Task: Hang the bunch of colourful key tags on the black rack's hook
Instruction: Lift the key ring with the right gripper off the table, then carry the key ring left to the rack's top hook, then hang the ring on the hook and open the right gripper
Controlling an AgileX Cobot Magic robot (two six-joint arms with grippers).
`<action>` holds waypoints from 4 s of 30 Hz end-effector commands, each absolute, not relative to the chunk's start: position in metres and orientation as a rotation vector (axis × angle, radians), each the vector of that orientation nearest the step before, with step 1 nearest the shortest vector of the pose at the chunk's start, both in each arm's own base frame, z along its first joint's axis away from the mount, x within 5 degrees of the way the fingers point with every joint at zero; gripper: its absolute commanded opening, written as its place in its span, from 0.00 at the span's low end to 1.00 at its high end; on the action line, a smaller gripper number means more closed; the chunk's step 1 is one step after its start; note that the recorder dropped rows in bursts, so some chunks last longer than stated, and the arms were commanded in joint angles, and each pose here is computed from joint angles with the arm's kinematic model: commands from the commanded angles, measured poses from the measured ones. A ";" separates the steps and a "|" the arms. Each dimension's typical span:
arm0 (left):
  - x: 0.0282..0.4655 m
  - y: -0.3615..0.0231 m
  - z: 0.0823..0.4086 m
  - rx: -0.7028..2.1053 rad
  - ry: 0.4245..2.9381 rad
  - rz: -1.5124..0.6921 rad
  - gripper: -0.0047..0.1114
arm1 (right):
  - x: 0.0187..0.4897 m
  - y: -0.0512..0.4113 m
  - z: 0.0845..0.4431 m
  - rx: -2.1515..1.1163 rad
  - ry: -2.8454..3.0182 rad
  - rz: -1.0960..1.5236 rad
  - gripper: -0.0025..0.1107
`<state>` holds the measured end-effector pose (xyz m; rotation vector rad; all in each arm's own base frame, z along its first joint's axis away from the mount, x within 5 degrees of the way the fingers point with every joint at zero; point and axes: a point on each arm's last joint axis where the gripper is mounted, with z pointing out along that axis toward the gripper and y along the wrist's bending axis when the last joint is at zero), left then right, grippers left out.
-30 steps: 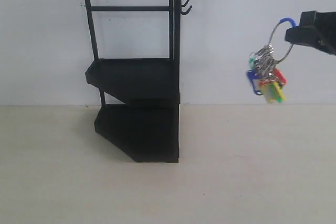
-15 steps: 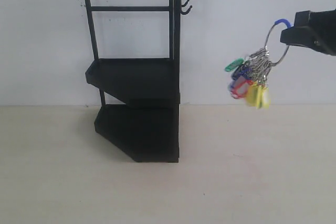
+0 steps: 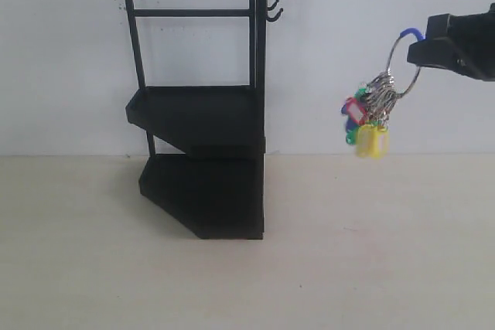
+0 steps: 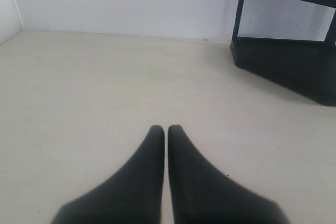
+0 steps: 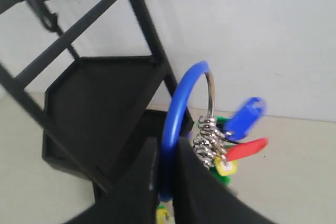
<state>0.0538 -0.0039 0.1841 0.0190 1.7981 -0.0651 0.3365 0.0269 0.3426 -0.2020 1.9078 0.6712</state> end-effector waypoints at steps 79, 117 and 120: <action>0.054 -0.004 0.185 0.014 1.791 -0.064 0.08 | 0.361 0.196 0.357 -0.556 1.675 0.240 0.02; 0.054 -0.004 0.185 0.014 1.791 -0.064 0.08 | 0.344 0.181 0.389 -0.438 1.623 0.260 0.02; 0.054 -0.004 0.185 0.014 1.791 -0.064 0.08 | 0.343 0.182 0.391 -0.444 1.619 0.267 0.02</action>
